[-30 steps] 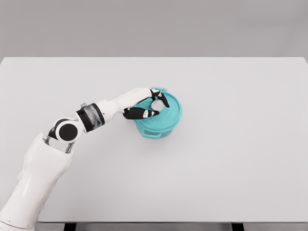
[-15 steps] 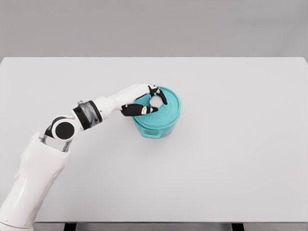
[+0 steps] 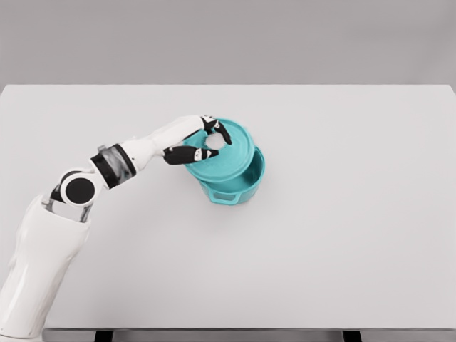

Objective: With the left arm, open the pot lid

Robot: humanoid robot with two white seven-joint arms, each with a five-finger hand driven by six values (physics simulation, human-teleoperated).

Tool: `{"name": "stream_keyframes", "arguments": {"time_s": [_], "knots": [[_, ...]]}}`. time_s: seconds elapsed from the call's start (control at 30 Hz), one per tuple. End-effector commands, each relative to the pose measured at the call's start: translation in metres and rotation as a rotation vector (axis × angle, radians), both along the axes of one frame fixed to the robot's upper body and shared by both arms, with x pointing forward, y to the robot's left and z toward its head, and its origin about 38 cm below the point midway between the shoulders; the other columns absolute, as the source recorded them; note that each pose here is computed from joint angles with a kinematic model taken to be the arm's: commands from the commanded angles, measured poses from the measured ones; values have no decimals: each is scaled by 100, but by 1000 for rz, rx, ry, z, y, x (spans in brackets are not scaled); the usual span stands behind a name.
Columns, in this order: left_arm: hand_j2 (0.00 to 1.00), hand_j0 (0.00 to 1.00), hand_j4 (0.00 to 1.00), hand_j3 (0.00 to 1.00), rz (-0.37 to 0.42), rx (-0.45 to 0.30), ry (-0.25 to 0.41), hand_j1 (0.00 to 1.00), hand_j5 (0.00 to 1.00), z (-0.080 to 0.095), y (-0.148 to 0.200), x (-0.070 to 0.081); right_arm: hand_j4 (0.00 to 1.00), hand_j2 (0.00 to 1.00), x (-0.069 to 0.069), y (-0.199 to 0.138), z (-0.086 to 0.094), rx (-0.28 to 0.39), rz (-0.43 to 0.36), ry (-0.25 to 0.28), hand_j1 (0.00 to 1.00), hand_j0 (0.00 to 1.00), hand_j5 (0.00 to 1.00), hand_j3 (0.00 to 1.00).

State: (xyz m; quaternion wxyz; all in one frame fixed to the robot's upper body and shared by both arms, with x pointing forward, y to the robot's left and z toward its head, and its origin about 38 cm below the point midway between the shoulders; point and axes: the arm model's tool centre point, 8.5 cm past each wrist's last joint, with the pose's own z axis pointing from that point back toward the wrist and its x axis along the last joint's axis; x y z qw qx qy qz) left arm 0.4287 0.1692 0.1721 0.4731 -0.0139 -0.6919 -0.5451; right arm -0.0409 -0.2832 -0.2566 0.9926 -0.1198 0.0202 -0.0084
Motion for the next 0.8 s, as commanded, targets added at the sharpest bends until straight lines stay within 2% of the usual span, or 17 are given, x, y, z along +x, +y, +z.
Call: {"name": "stream_keyframes", "arguments": {"time_s": [0.0, 0.77], "knots": [[49, 49, 49, 49, 22, -13, -6, 49, 49, 4, 9, 2, 100, 100, 0, 0, 0, 0, 0, 0, 100, 100, 100, 100], [50, 50, 50, 50, 169, -29, -18, 50, 50, 9, 69, 8, 100, 100, 0, 0, 0, 0, 0, 0, 100, 100, 100, 100]]}}
